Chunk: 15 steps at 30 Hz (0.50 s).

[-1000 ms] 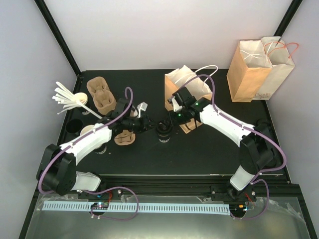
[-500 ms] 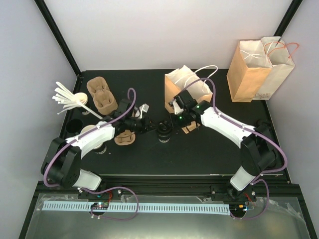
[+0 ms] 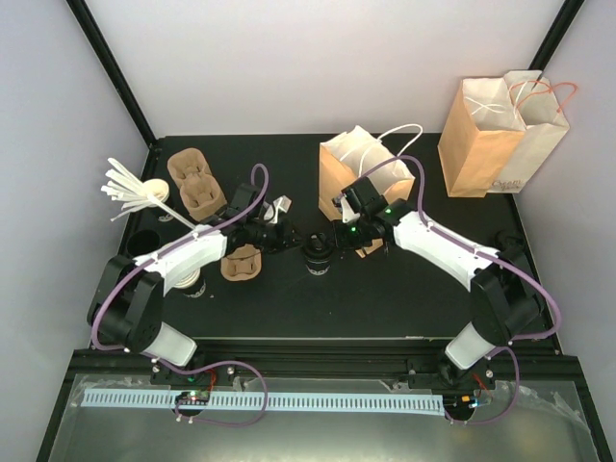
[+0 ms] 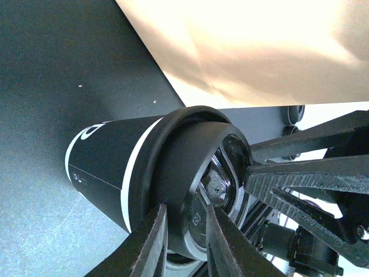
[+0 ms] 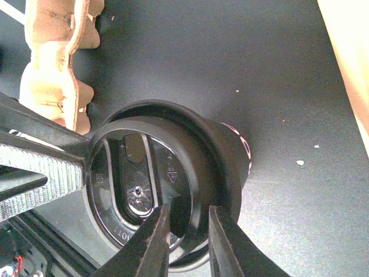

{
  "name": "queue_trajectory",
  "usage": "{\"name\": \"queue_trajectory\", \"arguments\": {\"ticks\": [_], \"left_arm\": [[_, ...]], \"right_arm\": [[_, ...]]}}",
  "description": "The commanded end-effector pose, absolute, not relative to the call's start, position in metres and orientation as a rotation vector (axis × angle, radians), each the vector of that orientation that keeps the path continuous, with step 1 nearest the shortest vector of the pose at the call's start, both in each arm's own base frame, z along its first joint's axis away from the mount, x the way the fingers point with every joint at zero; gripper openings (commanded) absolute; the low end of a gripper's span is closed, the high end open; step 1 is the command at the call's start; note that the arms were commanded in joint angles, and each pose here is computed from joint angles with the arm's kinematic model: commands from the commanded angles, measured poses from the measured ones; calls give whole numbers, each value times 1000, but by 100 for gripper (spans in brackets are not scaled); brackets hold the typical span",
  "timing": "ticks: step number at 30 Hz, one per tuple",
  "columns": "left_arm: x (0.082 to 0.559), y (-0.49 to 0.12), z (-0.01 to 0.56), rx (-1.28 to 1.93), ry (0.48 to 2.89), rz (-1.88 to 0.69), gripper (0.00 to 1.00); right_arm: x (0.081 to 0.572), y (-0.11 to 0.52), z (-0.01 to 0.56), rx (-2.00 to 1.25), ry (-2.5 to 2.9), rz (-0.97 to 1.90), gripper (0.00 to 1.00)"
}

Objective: Pack the takeout coffee

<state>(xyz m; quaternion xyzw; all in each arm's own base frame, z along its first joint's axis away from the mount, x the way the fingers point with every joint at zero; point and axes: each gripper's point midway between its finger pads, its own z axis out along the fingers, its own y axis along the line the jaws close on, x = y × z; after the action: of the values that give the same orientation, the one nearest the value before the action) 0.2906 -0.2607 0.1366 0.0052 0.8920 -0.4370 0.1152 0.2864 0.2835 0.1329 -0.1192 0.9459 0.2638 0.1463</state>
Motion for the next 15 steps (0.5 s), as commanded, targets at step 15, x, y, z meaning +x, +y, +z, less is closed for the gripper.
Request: {"name": "queue_trajectory", "arguments": {"ticks": [15], "left_arm": [[307, -263, 159, 152, 2576, -1232, 22]], "right_arm": [[288, 288, 153, -246, 2645, 837, 24]]}}
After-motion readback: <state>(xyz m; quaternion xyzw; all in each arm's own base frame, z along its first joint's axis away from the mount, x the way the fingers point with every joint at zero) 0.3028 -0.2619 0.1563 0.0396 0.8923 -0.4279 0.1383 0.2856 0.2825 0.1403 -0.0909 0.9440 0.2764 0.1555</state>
